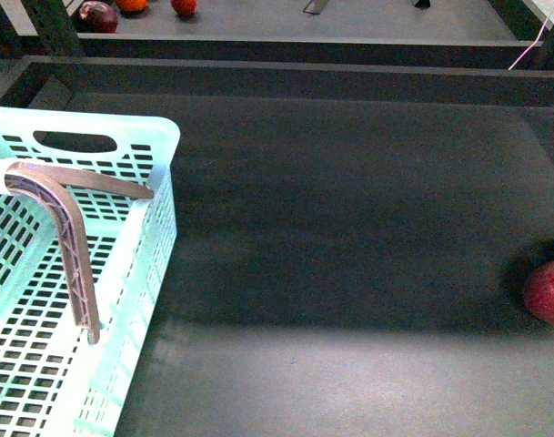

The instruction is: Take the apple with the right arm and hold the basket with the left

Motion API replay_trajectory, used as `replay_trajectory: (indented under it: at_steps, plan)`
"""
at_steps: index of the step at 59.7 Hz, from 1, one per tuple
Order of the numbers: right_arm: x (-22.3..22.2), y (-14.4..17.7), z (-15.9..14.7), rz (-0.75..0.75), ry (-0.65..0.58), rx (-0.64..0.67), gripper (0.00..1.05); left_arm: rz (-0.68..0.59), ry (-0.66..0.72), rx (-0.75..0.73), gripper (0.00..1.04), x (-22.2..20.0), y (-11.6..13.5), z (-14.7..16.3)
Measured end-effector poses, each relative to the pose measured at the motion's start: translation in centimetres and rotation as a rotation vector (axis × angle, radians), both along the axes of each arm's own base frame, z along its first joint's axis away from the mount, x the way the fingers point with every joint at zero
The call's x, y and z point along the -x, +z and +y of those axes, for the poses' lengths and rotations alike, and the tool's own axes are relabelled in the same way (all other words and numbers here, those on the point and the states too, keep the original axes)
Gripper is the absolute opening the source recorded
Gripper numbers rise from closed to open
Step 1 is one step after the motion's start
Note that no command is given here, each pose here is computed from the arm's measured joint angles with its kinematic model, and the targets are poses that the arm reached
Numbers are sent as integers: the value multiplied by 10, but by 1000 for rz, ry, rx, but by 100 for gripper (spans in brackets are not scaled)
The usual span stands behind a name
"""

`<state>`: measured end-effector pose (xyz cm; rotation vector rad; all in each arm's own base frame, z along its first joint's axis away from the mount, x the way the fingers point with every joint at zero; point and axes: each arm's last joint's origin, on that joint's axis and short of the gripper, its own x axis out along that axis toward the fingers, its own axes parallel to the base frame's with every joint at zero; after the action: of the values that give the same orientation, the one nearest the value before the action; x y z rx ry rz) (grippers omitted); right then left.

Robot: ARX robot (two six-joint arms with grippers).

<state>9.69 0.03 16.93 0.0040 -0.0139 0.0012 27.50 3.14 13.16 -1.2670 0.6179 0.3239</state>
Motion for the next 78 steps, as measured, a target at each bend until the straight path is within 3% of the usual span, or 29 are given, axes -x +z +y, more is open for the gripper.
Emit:
replay_trajectory:
  at_steps: [10,29,61,78]
  plan:
    - [0,0,0,0,0,0,96,4,-8,45,6,-2,3,-4]
    - [0,0,0,0,0,0,96,-24,-175,6,6,-16,26,-49]
    - [0,0,0,0,0,0,96,-195,-570,100,6,-22,101,-184]
    - [0,0,0,0,0,0,96,-215,-692,114,6,-10,109,-210]
